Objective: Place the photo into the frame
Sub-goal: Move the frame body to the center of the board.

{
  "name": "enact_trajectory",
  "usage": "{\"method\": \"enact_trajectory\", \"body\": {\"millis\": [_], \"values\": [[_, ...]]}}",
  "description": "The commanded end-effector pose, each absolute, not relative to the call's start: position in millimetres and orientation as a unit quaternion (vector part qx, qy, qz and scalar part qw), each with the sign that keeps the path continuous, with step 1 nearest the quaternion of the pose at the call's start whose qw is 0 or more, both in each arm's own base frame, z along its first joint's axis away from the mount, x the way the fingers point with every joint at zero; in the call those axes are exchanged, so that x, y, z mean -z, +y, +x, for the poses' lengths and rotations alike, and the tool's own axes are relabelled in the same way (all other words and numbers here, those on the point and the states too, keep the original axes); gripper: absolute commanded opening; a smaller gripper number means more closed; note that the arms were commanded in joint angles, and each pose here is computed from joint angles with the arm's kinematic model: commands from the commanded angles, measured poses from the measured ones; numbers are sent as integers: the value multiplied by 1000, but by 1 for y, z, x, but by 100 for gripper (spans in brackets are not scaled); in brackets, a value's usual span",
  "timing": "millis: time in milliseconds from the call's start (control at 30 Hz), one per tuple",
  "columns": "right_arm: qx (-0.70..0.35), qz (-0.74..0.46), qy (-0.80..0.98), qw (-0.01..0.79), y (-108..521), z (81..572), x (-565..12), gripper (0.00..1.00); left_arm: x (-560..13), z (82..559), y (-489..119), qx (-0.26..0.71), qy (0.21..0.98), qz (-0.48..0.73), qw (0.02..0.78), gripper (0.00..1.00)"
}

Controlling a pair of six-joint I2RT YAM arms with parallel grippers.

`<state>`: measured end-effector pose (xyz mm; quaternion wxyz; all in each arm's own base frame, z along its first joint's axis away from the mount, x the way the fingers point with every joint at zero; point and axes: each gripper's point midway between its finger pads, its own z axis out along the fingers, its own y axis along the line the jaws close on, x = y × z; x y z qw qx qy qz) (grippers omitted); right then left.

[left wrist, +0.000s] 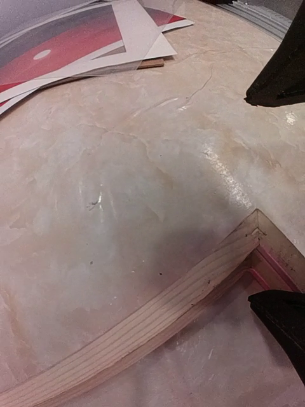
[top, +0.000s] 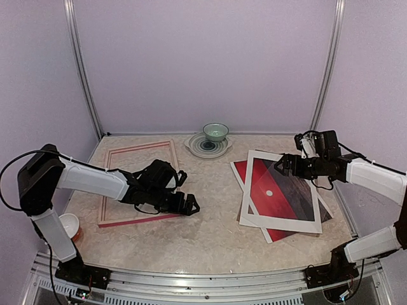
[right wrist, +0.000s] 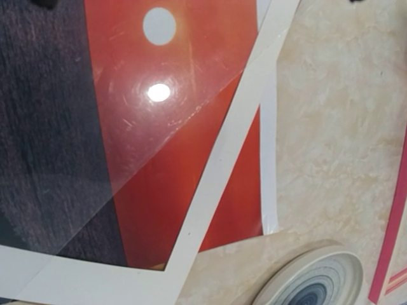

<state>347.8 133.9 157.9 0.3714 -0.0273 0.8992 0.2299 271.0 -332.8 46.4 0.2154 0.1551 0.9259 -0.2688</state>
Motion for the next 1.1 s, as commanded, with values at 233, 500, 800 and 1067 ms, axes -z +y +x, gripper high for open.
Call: {"method": "enact_trajectory", "body": {"millis": [233,500,800,1067], "values": [[-230,-30,898,374,136,345,-159,99,-55,233,-350,322,911,192,170,99],[-230,-29,898,374,136,345,-160,99,-53,207,-359,332,905,226,141,99],[-231,-29,898,374,137,346,-160,99,-44,178,-362,340,897,262,102,99],[-234,-28,898,371,138,347,-159,99,-50,158,-373,355,881,299,91,99]]}}
